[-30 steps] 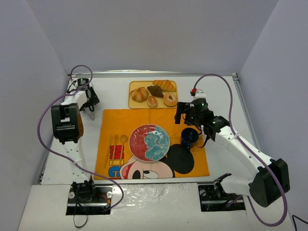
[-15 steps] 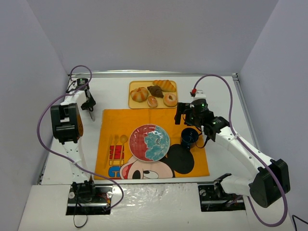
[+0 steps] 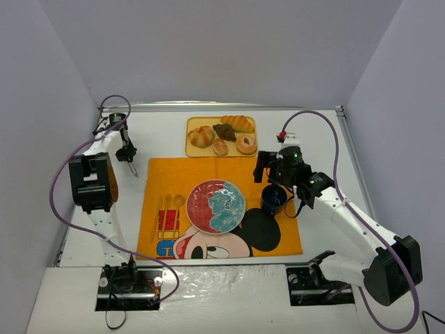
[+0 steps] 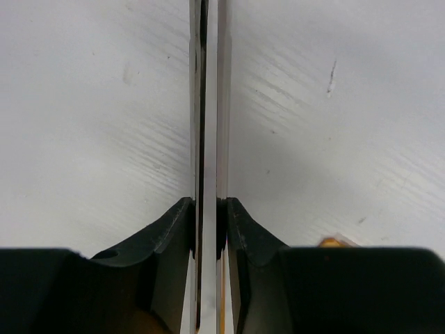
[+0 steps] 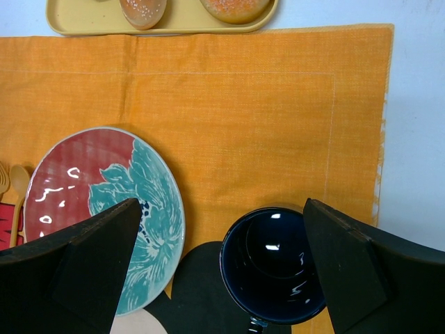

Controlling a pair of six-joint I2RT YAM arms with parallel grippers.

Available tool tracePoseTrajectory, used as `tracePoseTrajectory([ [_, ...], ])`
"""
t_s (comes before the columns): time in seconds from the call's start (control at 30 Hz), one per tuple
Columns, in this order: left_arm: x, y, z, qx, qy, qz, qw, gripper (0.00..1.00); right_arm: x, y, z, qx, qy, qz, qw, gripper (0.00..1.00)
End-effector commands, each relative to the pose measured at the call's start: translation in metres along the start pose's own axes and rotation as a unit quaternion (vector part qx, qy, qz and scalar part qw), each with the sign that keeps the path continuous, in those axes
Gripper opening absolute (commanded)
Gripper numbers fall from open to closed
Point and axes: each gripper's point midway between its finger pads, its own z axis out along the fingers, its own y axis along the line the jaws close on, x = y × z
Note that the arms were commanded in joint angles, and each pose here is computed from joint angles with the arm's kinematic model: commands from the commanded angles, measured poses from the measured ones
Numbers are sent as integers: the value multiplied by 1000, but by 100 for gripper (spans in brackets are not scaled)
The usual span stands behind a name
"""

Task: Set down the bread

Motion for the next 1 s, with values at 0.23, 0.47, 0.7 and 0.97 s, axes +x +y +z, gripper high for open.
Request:
tracePoseTrajectory([
  [0.23, -45, -41, -112, 56, -97, 34, 993, 16, -21, 5, -9, -14, -45, 12, 999, 100],
  [0.47, -30, -64, -167, 72, -120, 81, 987, 21, -21, 5, -10, -15, -45, 14, 999, 100],
  [0.7, -11, -70, -216, 84, -135, 108, 981, 29, -21, 4, -10, -12, -46, 17, 999, 100],
  [0.97, 4, -63, -243, 98, -143, 114, 978, 39, -25, 1, -10, -1, -52, 17, 998, 99],
])
